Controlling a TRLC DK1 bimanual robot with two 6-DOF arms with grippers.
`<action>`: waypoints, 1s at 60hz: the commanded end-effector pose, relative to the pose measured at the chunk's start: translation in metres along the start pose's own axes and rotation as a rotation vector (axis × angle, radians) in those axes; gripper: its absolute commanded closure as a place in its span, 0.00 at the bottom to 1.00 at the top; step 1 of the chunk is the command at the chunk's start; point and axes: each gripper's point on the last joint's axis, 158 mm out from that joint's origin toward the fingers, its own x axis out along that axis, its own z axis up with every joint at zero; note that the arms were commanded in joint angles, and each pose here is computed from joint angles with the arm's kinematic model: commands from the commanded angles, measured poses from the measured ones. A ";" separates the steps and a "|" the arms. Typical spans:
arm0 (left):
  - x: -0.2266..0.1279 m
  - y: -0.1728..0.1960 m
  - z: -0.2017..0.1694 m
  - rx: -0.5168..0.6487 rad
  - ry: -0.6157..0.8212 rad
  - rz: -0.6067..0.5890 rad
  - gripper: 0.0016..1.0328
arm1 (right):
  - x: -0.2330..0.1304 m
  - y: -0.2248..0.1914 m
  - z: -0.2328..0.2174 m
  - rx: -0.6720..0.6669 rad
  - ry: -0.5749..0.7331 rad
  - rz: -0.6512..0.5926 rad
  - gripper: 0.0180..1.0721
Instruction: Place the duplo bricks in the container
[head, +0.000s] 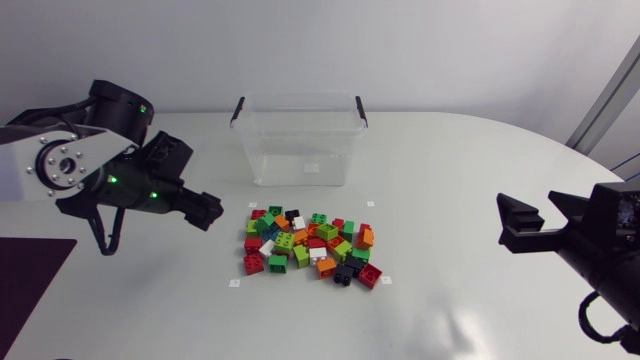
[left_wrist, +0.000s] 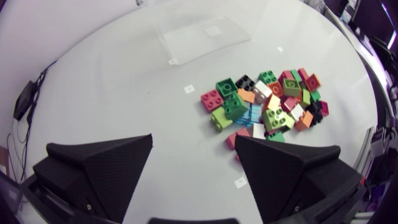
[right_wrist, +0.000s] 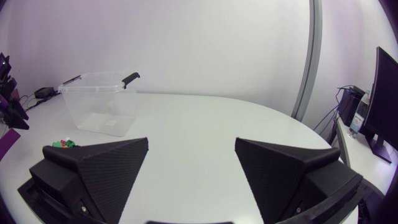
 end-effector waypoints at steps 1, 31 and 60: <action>0.000 -0.012 0.008 0.138 0.013 -0.029 0.09 | 0.005 0.005 0.004 -0.009 0.033 0.022 0.05; 0.039 -0.066 -0.029 0.333 0.145 -0.327 0.09 | 0.018 0.033 -0.041 -0.025 0.427 0.178 0.05; 0.073 -0.080 -0.079 0.546 0.169 -0.411 0.16 | 0.011 0.078 -0.081 -0.442 0.606 0.434 0.05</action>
